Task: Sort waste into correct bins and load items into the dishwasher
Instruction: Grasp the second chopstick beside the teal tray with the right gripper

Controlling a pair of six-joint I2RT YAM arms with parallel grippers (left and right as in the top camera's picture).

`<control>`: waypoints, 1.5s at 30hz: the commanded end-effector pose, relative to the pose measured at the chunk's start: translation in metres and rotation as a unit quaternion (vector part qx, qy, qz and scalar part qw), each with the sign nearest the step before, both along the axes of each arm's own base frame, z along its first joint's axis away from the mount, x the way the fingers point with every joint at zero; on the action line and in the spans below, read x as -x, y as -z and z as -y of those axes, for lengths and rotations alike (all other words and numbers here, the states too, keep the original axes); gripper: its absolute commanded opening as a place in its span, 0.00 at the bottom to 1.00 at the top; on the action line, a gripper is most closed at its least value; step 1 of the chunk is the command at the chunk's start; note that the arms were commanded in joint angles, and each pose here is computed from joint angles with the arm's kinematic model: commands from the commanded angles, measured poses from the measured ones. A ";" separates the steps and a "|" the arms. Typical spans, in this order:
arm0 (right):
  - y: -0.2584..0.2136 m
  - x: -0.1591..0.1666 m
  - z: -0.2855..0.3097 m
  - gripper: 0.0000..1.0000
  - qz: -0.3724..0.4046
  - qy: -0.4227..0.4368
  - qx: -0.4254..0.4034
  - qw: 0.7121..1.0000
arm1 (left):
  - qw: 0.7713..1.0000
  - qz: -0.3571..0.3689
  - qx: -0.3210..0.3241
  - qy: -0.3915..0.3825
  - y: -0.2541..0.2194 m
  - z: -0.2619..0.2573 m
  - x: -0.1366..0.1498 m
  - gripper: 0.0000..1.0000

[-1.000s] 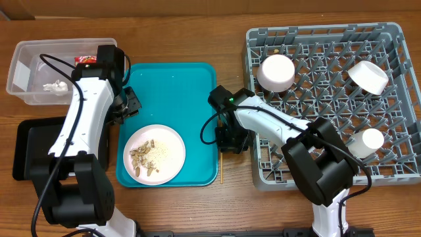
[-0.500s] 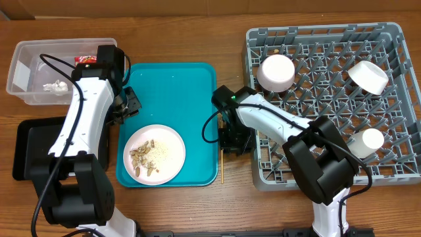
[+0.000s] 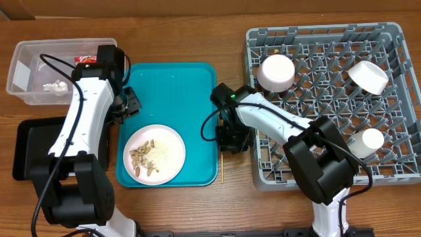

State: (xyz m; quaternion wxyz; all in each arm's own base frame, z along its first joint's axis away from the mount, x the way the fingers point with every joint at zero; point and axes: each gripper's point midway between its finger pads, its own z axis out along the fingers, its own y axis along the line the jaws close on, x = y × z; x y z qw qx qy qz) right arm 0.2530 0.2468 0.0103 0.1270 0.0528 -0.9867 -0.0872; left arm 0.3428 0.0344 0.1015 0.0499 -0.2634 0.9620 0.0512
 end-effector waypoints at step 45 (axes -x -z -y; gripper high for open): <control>0.019 -0.010 0.013 0.04 0.056 0.013 0.075 0.996 | 1.000 0.023 0.005 0.004 -0.014 0.005 -0.006 0.36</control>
